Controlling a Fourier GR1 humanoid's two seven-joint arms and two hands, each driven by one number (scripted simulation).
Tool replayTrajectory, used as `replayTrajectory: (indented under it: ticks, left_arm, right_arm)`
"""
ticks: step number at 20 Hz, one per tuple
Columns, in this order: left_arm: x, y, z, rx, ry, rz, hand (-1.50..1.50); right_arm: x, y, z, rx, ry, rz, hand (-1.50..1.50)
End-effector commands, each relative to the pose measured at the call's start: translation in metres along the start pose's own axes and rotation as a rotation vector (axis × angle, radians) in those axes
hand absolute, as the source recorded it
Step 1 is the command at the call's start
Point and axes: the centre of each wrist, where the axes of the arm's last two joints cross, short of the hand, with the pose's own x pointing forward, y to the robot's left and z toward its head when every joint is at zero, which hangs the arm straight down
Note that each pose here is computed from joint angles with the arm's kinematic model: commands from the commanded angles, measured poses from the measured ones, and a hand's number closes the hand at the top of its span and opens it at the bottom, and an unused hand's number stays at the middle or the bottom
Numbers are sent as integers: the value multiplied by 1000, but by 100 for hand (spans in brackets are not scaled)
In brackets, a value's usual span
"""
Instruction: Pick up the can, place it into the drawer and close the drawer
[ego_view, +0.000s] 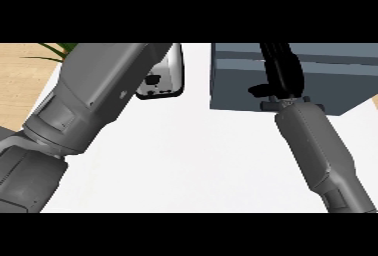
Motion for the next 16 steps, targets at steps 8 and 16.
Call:
replayTrajectory:
  ticks: [8, 16]
  left_arm:
    - [-6, 22, 4, -2, 24, -6, -150]
    - [-19, 50, 8, -24, 34, -15, -150]
  right_arm:
    - [9, -1, -47, -100, 3, 79, -150]
    - [18, -23, -76, -139, 8, 65, -150]
